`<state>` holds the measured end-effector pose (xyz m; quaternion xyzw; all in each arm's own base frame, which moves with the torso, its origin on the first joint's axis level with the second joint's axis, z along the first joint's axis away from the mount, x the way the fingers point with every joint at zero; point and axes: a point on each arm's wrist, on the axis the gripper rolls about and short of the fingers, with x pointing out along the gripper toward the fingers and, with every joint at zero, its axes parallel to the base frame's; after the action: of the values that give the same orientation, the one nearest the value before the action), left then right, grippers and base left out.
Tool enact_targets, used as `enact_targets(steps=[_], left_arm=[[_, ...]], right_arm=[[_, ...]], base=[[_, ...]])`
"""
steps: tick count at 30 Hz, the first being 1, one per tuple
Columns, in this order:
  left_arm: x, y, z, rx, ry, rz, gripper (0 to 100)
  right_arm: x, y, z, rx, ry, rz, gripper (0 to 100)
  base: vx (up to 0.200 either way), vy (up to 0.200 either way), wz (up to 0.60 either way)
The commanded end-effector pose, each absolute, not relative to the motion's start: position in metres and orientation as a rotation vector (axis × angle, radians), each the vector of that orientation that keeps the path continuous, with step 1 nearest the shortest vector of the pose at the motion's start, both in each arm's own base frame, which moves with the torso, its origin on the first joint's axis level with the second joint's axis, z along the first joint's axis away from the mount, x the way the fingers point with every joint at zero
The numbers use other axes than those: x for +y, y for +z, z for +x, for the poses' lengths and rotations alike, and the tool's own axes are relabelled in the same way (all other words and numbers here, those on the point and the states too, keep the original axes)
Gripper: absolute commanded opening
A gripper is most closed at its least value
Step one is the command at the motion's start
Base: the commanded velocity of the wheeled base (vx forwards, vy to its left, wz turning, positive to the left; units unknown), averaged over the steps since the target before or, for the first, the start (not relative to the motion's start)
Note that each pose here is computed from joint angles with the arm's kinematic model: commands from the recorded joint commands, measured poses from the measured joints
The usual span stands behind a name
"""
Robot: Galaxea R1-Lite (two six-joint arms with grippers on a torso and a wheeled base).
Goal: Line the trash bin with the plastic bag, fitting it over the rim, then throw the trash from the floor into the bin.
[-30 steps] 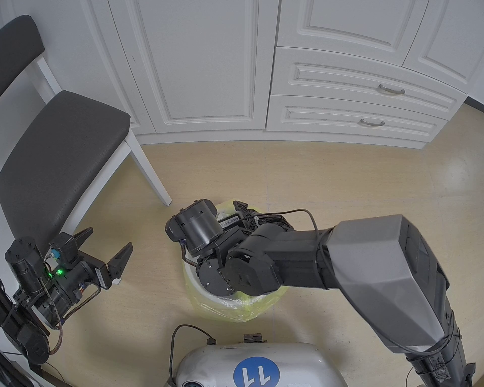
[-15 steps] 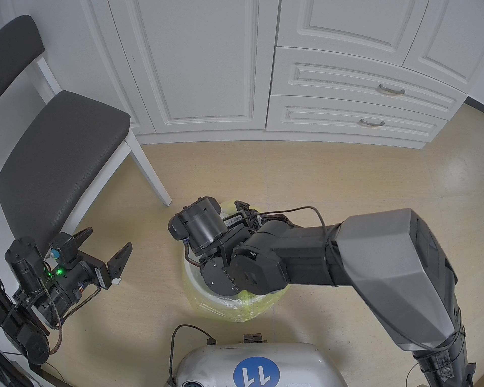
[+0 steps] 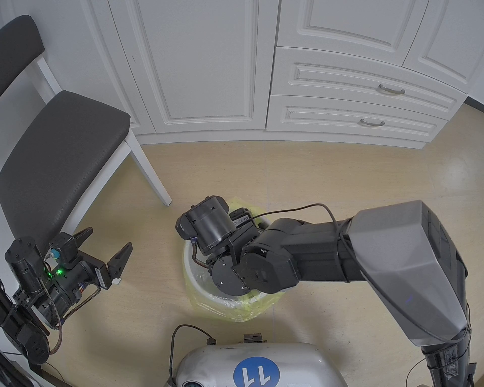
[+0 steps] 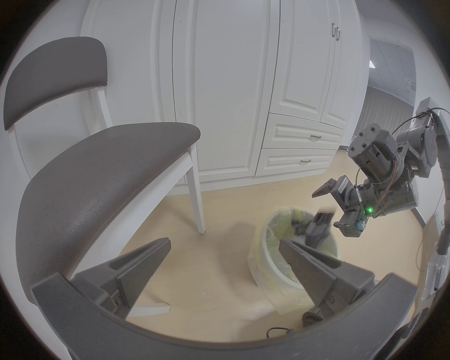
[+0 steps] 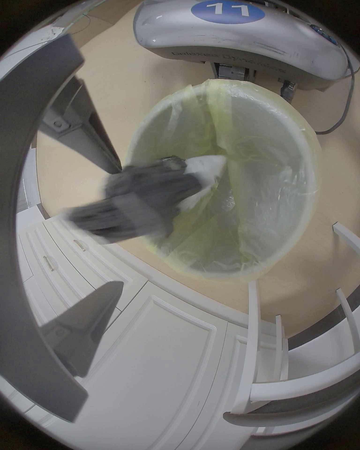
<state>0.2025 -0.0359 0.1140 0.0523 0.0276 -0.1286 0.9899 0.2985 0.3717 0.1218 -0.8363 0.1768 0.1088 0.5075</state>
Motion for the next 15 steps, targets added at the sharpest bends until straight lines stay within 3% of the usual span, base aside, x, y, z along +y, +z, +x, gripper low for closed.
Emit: enact_targets(steps=[1,15], left_arm=[[-0.0359,0.1142,0.2024,0.054,-0.258,0.105,100],[-0.0356,0.1139,0.2026,0.056,-0.256,0.105,100]], right_arm=[[0.3702,0.1248,0.2982,0.425,0.260,-2.013,100],[0.3700,0.1247,0.2972,0.425,0.261,-2.011,100]], base=[[0.000,0.000,0.00],[0.000,0.000,0.00]])
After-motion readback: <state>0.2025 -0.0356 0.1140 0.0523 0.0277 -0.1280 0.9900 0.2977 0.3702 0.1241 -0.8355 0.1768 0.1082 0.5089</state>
